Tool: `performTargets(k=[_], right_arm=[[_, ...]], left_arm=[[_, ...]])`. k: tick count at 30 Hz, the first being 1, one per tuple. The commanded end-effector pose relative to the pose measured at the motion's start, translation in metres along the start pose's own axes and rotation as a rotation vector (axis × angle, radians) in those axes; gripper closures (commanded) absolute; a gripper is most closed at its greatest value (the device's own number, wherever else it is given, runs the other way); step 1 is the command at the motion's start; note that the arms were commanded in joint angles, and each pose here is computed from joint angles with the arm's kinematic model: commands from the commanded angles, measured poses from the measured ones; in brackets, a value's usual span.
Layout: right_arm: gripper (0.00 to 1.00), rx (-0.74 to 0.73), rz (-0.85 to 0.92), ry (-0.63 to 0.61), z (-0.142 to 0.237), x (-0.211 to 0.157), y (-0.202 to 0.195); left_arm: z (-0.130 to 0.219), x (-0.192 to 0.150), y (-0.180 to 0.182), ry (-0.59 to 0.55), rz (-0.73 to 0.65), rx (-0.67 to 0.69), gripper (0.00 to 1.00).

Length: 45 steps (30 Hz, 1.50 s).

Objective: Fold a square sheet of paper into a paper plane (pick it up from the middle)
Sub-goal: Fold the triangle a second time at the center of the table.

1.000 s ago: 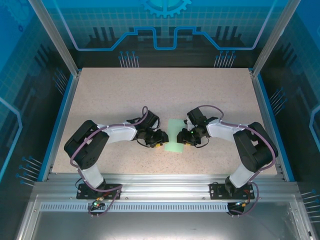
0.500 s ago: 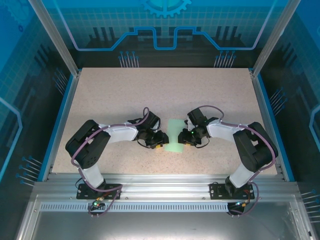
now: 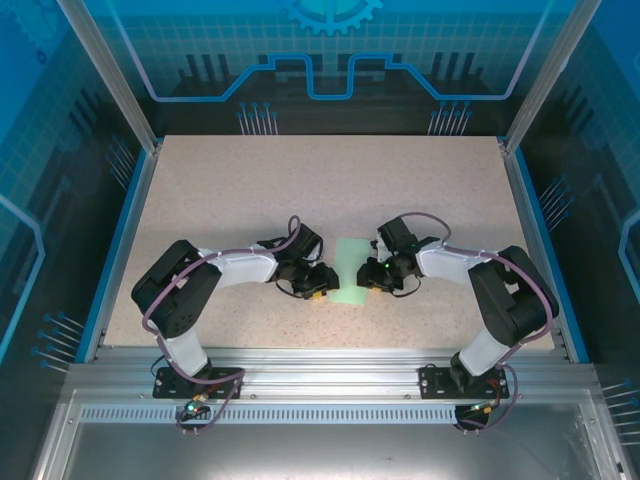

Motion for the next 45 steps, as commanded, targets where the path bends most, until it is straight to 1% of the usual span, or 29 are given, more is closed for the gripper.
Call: performTargets(k=[1,16,26,33,45], right_arm=[[0.69,-0.002,-0.034,0.04,-0.003,-0.008,-0.006],[0.7,-0.028,-0.045,0.041,-0.001,-0.012,-0.011],[0.7,-0.022,-0.048,0.036,0.0,-0.012,-0.012],[0.73,-0.015,-0.052,0.036,0.001,-0.013,-0.014],[0.7,-0.008,-0.053,0.036,0.003,-0.014,-0.014]], left_arm=[[-0.003,-0.001,-0.006,0.02,0.015,0.004,0.59],[-0.003,-0.003,-0.005,0.012,0.015,0.044,0.58],[-0.003,-0.005,-0.005,0.026,0.015,0.046,0.57],[-0.006,-0.009,-0.009,0.049,0.005,0.045,0.57],[-0.007,-0.01,-0.014,0.046,-0.005,0.041,0.57]])
Point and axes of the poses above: each hand's point on the last joint's axis, 136 mm out from that joint toward the fingers, its own z axis back along the fingers, its own y axis along the line the jaws close on, x = y × z, the point moved 9 cm from there along z, back along the fingers, and after that the axes turned 7 degrees about z, right-handed, at the moved point
